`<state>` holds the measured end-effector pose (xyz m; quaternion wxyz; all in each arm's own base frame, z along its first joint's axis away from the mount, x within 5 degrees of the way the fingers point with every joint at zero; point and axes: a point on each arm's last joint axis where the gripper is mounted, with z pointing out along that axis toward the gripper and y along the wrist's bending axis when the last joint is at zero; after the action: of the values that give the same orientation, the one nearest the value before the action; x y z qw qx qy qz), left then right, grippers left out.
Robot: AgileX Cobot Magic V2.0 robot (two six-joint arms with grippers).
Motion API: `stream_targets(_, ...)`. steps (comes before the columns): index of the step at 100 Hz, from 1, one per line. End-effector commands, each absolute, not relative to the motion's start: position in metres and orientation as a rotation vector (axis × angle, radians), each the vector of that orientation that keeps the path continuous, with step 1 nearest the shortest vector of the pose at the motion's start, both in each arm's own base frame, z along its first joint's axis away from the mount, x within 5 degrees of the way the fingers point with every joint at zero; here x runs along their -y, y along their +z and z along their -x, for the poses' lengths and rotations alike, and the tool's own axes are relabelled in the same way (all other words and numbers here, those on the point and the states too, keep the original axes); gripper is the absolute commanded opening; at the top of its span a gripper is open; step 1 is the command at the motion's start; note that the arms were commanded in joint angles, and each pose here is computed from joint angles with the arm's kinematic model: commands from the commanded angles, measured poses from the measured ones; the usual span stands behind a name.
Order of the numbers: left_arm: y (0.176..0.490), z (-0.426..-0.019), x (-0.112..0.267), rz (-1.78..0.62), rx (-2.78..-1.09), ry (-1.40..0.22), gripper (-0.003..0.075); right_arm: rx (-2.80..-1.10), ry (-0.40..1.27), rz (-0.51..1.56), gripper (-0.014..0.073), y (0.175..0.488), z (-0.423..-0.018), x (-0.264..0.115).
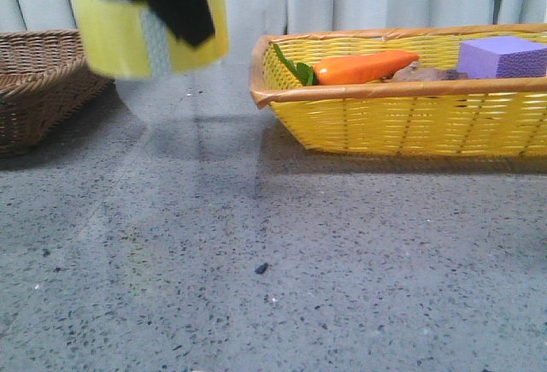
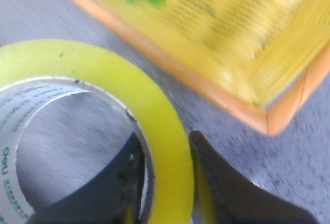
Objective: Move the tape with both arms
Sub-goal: 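Lift the tape roll with the left gripper over the brown basket, then lower the tape roll into the brown basket and open the left gripper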
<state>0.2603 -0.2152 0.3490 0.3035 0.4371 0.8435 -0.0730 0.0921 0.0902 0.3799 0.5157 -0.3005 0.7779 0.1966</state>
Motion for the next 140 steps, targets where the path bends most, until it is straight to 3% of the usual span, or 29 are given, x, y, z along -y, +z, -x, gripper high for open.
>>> stream_targets(1, 0.402, -0.253, 0.201, -1.066, -2.053, -0.183, -0.0004, -1.775, 0.489, 0.694, -0.0066, 0.394, -0.092, -0.089)
stream_targets(25, 0.432, -0.263, 0.134, -0.846, -2.106, -0.070, -0.0011, -1.771, 0.490, 0.693, -0.0066, 0.395, -0.092, -0.089)
stream_targets(42, 0.430, -0.277, 0.078, -0.647, -2.239, 0.027, -0.0011, -1.771, 0.490, 0.693, -0.0066, 0.395, -0.092, -0.089)
stream_targets(54, 0.423, -0.286, 0.055, -0.519, -2.277, -0.014, -0.0011, -1.771, 0.490, 0.693, -0.0066, 0.395, -0.092, -0.089)
stream_targets(100, 0.352, -0.330, 0.046, -0.454, -2.443, -0.056, -0.0011, -1.767, 0.492, 0.692, -0.0066, 0.395, -0.092, -0.089)
stream_targets(140, 0.324, -0.353, 0.052, -0.420, -2.470, -0.117, -0.0011, -1.767, 0.492, 0.692, -0.0066, 0.395, -0.092, -0.089)
